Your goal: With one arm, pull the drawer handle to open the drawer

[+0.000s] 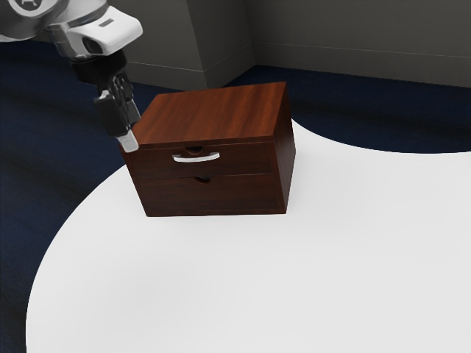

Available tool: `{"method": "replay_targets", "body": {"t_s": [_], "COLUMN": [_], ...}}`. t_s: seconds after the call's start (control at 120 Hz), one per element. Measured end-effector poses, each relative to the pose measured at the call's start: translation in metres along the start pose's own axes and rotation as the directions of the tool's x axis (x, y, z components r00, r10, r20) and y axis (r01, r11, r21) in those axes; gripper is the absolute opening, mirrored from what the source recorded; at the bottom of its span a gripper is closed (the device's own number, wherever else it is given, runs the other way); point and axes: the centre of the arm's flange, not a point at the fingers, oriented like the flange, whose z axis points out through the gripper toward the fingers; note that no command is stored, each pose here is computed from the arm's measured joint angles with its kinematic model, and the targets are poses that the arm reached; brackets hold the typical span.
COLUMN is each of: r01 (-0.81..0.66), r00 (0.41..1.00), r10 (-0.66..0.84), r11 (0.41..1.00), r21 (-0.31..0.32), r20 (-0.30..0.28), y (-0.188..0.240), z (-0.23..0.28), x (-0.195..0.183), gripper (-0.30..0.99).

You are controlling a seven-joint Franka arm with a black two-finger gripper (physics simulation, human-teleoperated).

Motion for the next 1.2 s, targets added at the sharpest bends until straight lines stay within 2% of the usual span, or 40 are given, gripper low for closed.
{"method": "replay_targets", "body": {"t_s": [0.433, 0.55, 0.667, 0.8, 0.867, 0.925, 1.05, 1.117, 1.2], "r01": [-0.045, -0.045, -0.022, -0.001, 0.026, 0.052, 0.023, -0.013, -0.075], "r00": [0.999, 0.999, 1.0, 1.0, 0.999, 0.997, 0.997, 0.996, 0.988], "r10": [0.045, 0.045, 0.022, 0.001, -0.025, -0.051, -0.026, 0.002, 0.043], "r11": [0.999, 0.999, 1.0, 1.0, 0.999, 0.998, 0.999, 0.994, 0.973], "r21": [0.01, 0.0, -0.004, -0.024, -0.046, -0.017, 0.038, 0.11, 0.218], "r20": [-0.019, -0.011, 0.021, 0.019, 0.025, 0.054, 0.078, 0.091, 0.147], "y": [0.017, 0.016, 0.006, 0.017, 0.022, 0.012, -0.001, -0.006, -0.019], "z": [-0.012, -0.006, 0.007, 0.005, 0.014, 0.03, 0.075, 0.079, 0.089], "x": [0.008, 0.009, 0.011, -0.008, -0.036, -0.053, -0.048, -0.039, -0.026], "gripper": [0.69, 0.69, 0.69, 0.69, 0.69, 0.69, 0.69, 0.69, 0.69]}}
